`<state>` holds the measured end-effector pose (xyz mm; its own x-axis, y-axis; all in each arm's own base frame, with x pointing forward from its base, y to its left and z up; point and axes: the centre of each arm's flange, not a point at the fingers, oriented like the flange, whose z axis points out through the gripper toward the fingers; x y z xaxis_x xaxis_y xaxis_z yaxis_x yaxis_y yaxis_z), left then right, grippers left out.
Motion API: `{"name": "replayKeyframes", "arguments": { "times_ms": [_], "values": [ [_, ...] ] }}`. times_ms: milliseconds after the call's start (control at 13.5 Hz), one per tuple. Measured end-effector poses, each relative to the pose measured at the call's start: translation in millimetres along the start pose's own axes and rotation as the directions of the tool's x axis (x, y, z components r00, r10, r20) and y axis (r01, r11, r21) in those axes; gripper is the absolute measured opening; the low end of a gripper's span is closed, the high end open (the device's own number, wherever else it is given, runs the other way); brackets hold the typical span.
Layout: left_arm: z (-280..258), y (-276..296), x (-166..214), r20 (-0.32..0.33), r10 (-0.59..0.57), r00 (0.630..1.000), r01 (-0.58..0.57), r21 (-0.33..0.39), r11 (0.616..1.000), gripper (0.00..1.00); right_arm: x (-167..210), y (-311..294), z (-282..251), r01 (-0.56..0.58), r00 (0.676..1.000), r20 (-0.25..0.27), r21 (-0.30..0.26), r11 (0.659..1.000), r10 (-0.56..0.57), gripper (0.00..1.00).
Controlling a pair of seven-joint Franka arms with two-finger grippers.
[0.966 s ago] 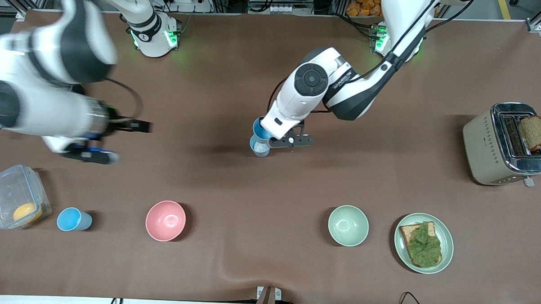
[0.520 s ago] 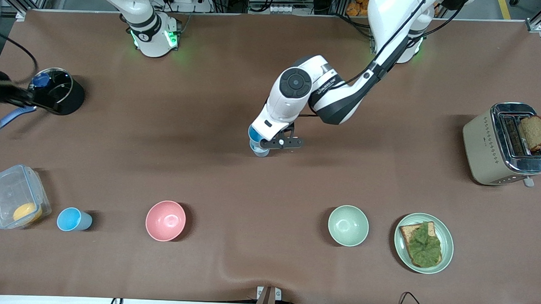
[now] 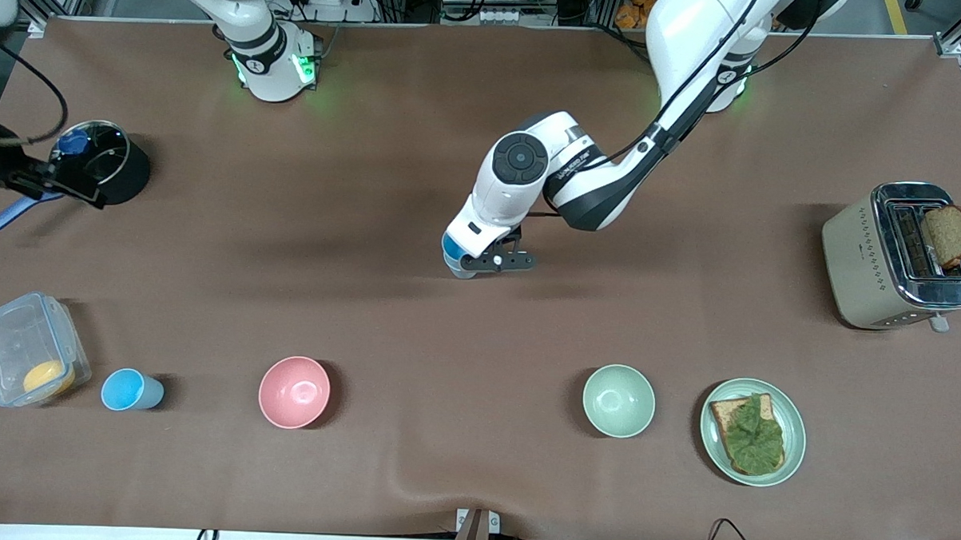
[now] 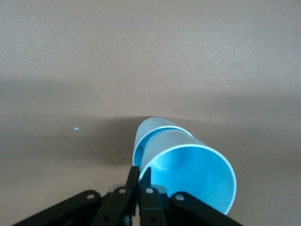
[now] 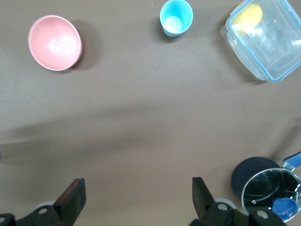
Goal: Stack blue cups with both arms
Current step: 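Open the left gripper and lift it away from the stacked cups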
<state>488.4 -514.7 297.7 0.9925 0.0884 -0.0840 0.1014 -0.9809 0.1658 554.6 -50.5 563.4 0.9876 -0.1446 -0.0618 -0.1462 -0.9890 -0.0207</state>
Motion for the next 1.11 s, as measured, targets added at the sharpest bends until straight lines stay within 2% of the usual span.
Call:
{"name": "replayKeyframes", "arguments": {
  "times_ms": [149,297,446,595,669,818,966,1115],
  "values": [
    [-8.9,2.9,3.8,-0.031,0.013,0.999,-0.014,-0.007,1.0,0.3,-2.1,-0.2,-1.6,0.001,1.0,-0.001,0.001,1.0,-0.001,1.0],
    [-41.3,-0.3,20.8,-0.097,0.011,0.995,-0.013,-0.023,1.0,0.52,-8.6,-11.2,-15.7,0.023,0.999,-0.027,0.002,1.0,-0.023,1.0],
    [-101.0,-23.5,45.2,-0.154,-0.034,0.988,0.032,-0.017,0.999,0.73,-14.2,-19.4,-27.6,0.039,0.998,-0.047,0.001,0.999,-0.039,1.0],
    [-181.9,-63.4,64.1,-0.214,-0.092,0.973,0.096,0.01,0.995,0.95,-16.0,-19.0,-29.5,0.039,0.998,-0.043,-0.001,0.999,-0.039,1.0],
    [-224.0,-89.4,70.7,-0.245,-0.1,0.964,0.111,0.03,0.993,1.0,-16.1,-17.3,-29.2,0.036,0.999,-0.04,-0.002,0.999,-0.036,1.0],
    [-291.7,-146.2,76.8,-0.264,-0.039,0.964,0.069,0.104,0.992,1.0,-16.2,-16.5,-29.1,0.035,0.999,-0.039,-0.002,0.999,-0.035,1.0],
    [-333.2,-197.8,80.1,-0.223,0.008,0.975,0.021,0.127,0.992,1.0,-16.6,-17.3,-29.7,0.036,0.999,-0.037,-0.003,0.999,-0.036,1.0],
    [-350.4,-242.2,87.3,-0.175,0.037,0.984,-0.012,0.143,0.99,1.0,-17.5,-17.7,-30.5,0.037,0.999,-0.032,-0.003,0.999,-0.037,1.0]
  ]
}}
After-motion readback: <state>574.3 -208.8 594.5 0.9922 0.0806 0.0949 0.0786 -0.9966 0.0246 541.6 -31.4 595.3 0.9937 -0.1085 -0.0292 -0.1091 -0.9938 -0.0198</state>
